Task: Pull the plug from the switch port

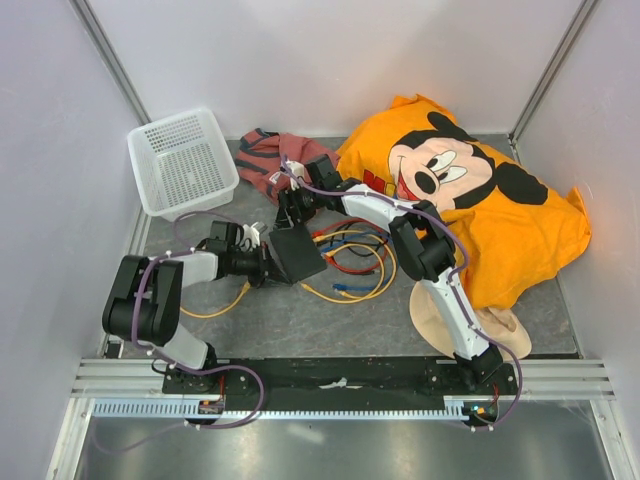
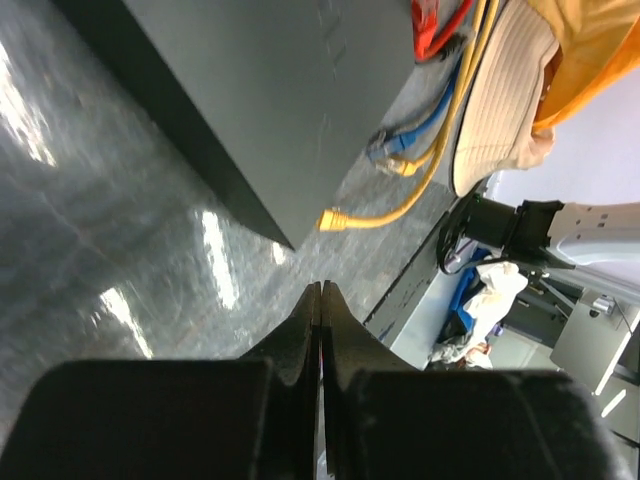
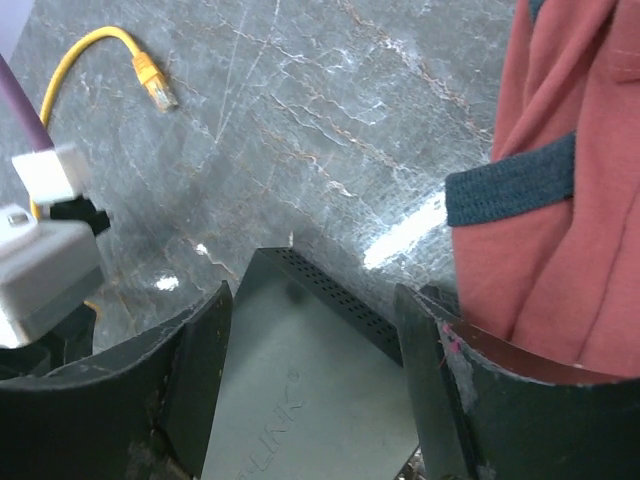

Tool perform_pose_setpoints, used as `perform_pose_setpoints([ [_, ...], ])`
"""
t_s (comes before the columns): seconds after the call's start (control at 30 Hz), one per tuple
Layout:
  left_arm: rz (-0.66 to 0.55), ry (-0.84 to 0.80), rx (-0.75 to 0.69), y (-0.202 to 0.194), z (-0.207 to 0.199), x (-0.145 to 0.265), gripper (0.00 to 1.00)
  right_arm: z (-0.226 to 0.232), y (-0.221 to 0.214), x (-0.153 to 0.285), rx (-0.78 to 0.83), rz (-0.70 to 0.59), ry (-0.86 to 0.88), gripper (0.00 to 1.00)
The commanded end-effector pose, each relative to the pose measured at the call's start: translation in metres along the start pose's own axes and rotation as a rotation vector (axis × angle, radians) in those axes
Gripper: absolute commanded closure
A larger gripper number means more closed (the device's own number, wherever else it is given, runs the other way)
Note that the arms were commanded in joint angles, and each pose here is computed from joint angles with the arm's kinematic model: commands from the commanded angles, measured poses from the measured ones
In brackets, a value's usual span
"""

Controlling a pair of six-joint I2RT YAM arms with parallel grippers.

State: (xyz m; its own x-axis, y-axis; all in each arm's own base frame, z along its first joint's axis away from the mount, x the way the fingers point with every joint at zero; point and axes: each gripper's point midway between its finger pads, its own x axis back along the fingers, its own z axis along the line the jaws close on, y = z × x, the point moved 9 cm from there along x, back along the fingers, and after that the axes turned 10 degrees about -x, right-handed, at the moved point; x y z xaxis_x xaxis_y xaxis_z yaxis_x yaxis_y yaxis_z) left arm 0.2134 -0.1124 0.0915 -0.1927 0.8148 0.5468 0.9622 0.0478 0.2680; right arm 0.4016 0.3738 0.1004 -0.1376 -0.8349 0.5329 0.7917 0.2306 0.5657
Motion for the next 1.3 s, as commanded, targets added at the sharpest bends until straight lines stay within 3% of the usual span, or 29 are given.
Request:
perform_pose_setpoints([
  [0.0, -0.065, 0.031, -0.063, 0.022, 0.000, -0.005, 0.98, 0.005, 0.011, 0.004, 0.047, -0.027, -0.018, 0.25],
  [0.2, -0.104, 0.074, -0.057, 0.016, 0.007, -0.010, 0.98, -0.007, 0.004, 0.006, 0.061, 0.000, -0.079, 0.22],
  [0.43, -0.021, 0.017, -0.094, 0.006, -0.014, -0.025, 0.99, -0.011, -0.027, 0.024, 0.024, 0.068, -0.157, 0.21],
  [0.67, -0.040, 0.069, -0.089, -0.008, -0.012, -0.021, 0.98, -0.014, -0.056, 0.032, 0.044, 0.131, -0.242, 0.16],
  [0.93, -0.116, -0.019, -0.288, -0.026, -0.041, -0.019, 0.98, -0.014, -0.073, 0.028, -0.016, 0.162, -0.267, 0.13],
  [1.0, -0.101, 0.002, -0.279, -0.032, -0.039, -0.025, 0.98, -0.014, -0.075, 0.025, -0.032, 0.166, -0.264, 0.13],
  [1.27, -0.145, 0.108, -0.276, -0.013, -0.022, -0.046, 0.98, -0.009, -0.076, 0.020, -0.028, 0.168, -0.257, 0.12],
])
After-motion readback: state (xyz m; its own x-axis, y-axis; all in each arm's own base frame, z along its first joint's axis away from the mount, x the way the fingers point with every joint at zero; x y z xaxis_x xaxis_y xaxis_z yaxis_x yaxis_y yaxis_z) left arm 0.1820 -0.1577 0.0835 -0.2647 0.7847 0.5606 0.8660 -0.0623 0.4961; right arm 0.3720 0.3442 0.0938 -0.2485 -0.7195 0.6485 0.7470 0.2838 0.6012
